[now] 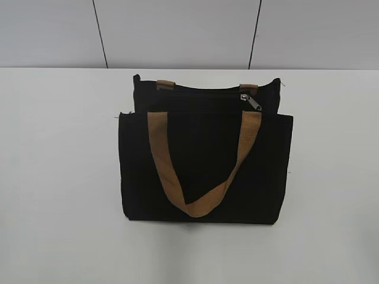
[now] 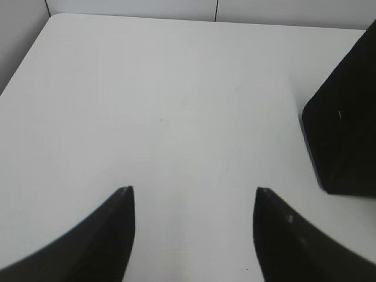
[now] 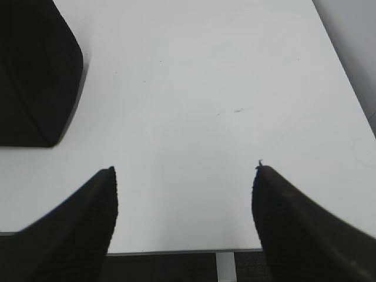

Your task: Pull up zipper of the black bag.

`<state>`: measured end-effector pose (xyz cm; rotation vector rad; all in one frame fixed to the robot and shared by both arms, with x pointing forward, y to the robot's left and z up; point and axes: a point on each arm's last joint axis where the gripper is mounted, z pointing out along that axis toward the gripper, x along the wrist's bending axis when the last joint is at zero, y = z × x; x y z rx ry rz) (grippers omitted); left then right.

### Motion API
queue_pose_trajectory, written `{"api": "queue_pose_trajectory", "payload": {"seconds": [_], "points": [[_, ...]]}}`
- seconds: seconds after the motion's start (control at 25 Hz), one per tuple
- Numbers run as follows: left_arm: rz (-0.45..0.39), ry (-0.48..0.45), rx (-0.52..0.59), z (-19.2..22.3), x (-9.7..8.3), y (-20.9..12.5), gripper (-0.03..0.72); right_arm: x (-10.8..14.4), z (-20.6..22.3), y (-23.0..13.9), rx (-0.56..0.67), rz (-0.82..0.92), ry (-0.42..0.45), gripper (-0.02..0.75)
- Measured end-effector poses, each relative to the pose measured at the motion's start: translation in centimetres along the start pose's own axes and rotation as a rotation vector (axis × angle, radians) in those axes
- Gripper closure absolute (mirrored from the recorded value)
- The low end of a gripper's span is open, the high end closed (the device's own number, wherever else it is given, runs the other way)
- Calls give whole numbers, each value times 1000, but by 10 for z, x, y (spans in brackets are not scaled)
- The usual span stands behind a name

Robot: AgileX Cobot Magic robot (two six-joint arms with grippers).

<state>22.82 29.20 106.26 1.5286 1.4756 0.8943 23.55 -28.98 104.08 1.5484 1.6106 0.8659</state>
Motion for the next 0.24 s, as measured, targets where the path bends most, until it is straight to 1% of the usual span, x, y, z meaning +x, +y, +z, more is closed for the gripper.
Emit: {"api": "queue_pose_trajectory", "payload": {"seconds": [0.24], "points": [[0, 0, 0, 0, 0, 0, 220, 0, 0, 0, 0, 0, 0, 197]]}}
